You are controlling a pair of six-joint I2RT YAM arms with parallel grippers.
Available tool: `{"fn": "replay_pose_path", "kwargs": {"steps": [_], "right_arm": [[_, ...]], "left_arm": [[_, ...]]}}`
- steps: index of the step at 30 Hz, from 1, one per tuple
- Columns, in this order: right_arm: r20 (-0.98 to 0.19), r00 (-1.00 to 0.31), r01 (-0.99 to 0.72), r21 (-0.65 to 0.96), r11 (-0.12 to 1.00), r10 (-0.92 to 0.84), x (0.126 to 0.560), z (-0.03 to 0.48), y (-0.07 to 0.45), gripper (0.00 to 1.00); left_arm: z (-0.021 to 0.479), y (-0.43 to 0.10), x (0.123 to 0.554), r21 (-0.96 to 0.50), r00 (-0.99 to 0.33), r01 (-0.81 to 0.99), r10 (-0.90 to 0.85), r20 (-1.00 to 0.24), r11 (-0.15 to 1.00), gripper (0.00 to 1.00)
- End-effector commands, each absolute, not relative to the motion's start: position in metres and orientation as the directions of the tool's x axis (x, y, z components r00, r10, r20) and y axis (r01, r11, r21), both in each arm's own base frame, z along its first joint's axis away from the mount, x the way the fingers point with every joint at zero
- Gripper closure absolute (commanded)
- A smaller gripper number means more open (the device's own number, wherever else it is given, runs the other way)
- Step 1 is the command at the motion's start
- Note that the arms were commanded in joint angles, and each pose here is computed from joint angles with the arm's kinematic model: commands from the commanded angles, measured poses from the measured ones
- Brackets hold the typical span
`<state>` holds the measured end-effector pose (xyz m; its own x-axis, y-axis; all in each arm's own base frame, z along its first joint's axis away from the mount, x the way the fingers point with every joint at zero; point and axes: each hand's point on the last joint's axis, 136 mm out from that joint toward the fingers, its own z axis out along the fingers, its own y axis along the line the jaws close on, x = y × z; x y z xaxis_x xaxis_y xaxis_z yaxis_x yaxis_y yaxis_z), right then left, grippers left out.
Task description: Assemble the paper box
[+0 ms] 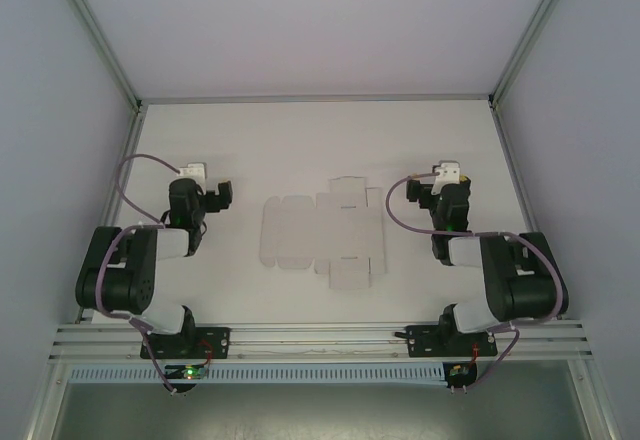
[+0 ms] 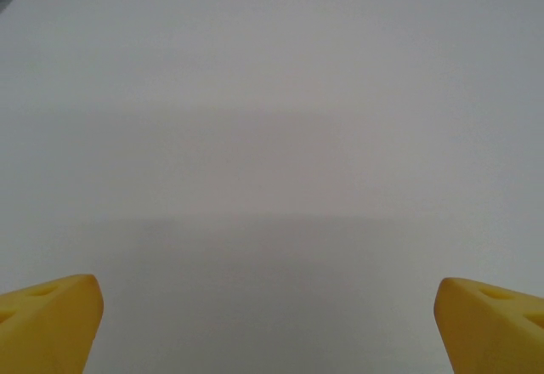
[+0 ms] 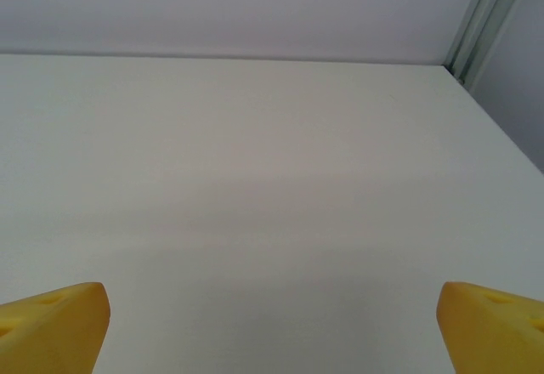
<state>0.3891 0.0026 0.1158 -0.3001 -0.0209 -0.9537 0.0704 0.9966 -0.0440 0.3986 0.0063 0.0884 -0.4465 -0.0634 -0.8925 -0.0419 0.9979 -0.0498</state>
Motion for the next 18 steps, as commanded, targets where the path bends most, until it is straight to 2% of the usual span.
{"fn": "replay_pose_path", "kwargs": {"steps": [1, 5, 9, 11, 14, 18], "right_arm": [[-0.931, -0.364, 0.103, -0.082, 0.991, -0.039, 0.396, 0.138, 0.008, 0.02], [-0.907, -0.407, 0.1, -0.157, 0.983, -0.104, 0.392, 0.15, 0.033, 0.02], [-0.864, -0.466, 0.079, -0.257, 0.963, -0.192, 0.382, 0.163, 0.061, 0.01], [-0.857, -0.499, 0.077, -0.195, 0.978, -0.132, 0.379, 0.171, 0.073, 0.02], [-0.84, -0.542, -0.058, 0.024, 0.998, -0.011, 0.368, 0.166, 0.118, 0.02], [-0.795, -0.599, -0.236, 0.292, 0.927, 0.098, 0.345, 0.144, 0.176, 0.01]], "left_arm": [[0.118, 0.009, 0.399, -0.076, -0.484, -0.073, -0.102, -0.869, 0.994, 0.0], [0.14, -0.01, 0.393, -0.215, -0.497, -0.033, -0.203, -0.844, 0.976, 0.0], [0.149, -0.039, 0.382, -0.329, -0.573, -0.003, -0.271, -0.773, 0.944, 0.0], [0.152, -0.06, 0.374, -0.385, -0.602, 0.038, -0.286, -0.746, 0.922, 0.0], [0.148, -0.093, 0.36, -0.423, -0.614, 0.103, -0.277, -0.739, 0.9, 0.0], [0.127, -0.116, 0.345, -0.441, -0.67, 0.096, -0.27, -0.692, 0.893, 0.0]]}}
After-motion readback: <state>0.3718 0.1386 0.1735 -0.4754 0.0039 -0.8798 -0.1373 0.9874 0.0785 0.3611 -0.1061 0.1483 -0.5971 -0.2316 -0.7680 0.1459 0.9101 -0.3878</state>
